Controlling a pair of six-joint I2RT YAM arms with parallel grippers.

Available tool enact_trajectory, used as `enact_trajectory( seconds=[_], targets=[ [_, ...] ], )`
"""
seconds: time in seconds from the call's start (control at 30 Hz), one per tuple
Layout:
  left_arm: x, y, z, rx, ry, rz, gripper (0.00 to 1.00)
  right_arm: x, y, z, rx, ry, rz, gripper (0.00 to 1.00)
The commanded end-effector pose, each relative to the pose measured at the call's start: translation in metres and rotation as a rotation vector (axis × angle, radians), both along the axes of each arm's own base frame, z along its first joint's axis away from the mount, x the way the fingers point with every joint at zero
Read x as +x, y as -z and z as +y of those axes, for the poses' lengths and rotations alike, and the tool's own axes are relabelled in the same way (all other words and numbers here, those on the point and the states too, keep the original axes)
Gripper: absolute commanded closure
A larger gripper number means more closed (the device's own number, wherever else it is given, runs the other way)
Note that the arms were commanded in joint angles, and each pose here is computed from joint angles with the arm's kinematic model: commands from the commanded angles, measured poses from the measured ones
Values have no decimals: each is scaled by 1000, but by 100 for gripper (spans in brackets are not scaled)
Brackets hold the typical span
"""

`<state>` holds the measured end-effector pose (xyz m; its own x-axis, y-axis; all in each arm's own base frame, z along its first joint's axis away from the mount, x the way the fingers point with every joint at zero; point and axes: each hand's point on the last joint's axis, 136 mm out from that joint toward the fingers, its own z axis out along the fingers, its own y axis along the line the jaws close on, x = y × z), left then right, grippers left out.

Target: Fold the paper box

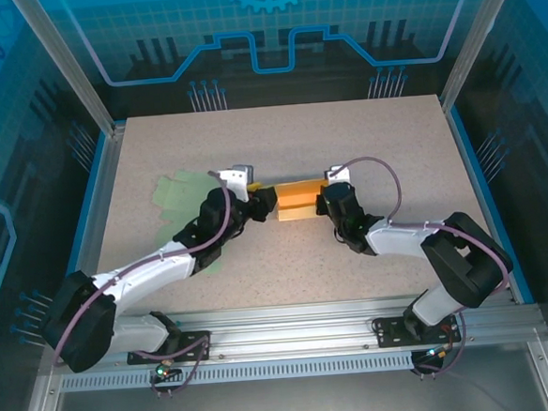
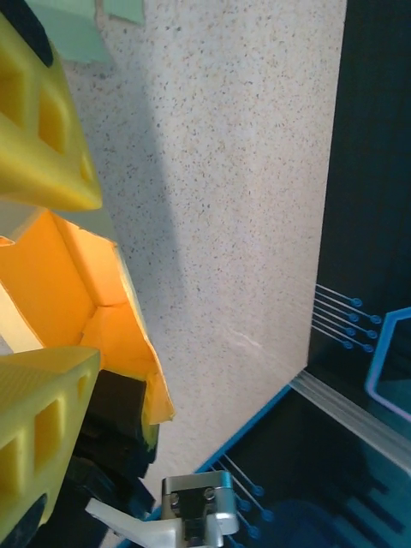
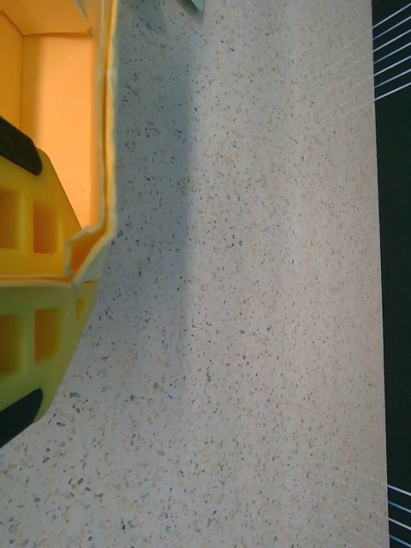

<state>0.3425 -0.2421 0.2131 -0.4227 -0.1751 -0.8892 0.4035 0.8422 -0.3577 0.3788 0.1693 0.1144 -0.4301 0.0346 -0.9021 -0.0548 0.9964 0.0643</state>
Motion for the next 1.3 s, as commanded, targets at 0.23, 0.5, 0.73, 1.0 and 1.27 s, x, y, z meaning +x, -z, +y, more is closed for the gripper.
enact_trajectory(
  seconds=[0.23, 0.5, 0.73, 1.0, 1.27],
  targets=[
    [-7, 58, 18, 336, 266, 204, 41, -11, -2, 11, -52, -70, 87, 100],
    [2, 70, 6, 352, 333, 205, 36, -16, -27, 11, -19, -86, 60, 100],
    [19, 65, 0, 325, 299, 193, 48, -17, -41, 12, 2, -98, 34, 100],
    [32, 59, 1, 302, 236, 217, 69, -17, -41, 12, -3, -96, 37, 100],
    [45, 68, 16, 372, 145, 220, 46, -16, -42, 13, -4, -100, 40, 100]
  ],
)
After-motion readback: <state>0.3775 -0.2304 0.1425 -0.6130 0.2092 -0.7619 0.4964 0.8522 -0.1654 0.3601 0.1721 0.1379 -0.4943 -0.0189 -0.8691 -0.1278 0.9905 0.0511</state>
